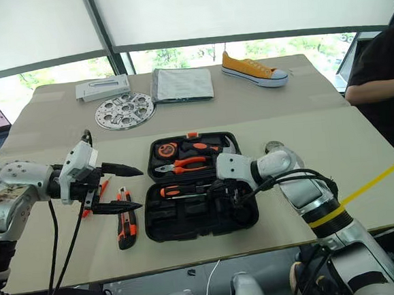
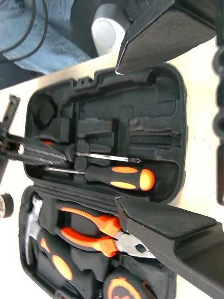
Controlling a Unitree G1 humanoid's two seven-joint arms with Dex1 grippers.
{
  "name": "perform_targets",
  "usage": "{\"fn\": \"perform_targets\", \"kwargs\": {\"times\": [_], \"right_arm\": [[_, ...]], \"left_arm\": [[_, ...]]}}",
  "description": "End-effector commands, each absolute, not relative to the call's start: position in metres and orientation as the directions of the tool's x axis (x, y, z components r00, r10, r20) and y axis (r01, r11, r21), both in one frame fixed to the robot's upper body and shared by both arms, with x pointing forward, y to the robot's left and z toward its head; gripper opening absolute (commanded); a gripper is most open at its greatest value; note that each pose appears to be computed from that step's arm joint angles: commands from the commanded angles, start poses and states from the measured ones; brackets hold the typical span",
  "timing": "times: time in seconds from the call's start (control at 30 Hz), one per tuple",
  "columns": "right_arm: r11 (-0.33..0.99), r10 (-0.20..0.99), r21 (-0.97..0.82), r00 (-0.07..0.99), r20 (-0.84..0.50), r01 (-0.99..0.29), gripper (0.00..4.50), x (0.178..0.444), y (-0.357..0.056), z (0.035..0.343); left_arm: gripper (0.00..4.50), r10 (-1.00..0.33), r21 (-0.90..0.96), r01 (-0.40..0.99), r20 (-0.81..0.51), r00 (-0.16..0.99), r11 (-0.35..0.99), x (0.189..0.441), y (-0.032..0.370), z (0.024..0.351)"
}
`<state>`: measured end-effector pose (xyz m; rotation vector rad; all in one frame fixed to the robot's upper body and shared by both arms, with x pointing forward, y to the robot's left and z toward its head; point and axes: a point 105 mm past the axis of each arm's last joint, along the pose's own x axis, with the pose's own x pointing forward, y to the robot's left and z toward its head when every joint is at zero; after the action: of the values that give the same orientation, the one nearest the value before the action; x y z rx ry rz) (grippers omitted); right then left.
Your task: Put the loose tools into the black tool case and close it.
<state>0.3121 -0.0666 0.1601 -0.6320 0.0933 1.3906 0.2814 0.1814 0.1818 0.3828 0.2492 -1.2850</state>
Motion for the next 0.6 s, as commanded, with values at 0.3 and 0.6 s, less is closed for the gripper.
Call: {"fn": "perform_targets", "kwargs": {"times": [0.3,0.6], "right_arm": [[0.184,0.970,-0.252,0.216,-0.107,-0.950,3.22,0.271,-0.100,0.251],[0.117,0.961,-0.290,0.182,-0.209,-0.950,4.47,0.248,-0.104,0.231]], "left_arm": [[4.50,-0.482,0.184,0.577,-0.385,0.787,0.796,0.233,0.298,0.166],[4.50,-0.310,0.111,0.442,-0.562,0.767,0.890,0.249,0.311,0.146]]}}
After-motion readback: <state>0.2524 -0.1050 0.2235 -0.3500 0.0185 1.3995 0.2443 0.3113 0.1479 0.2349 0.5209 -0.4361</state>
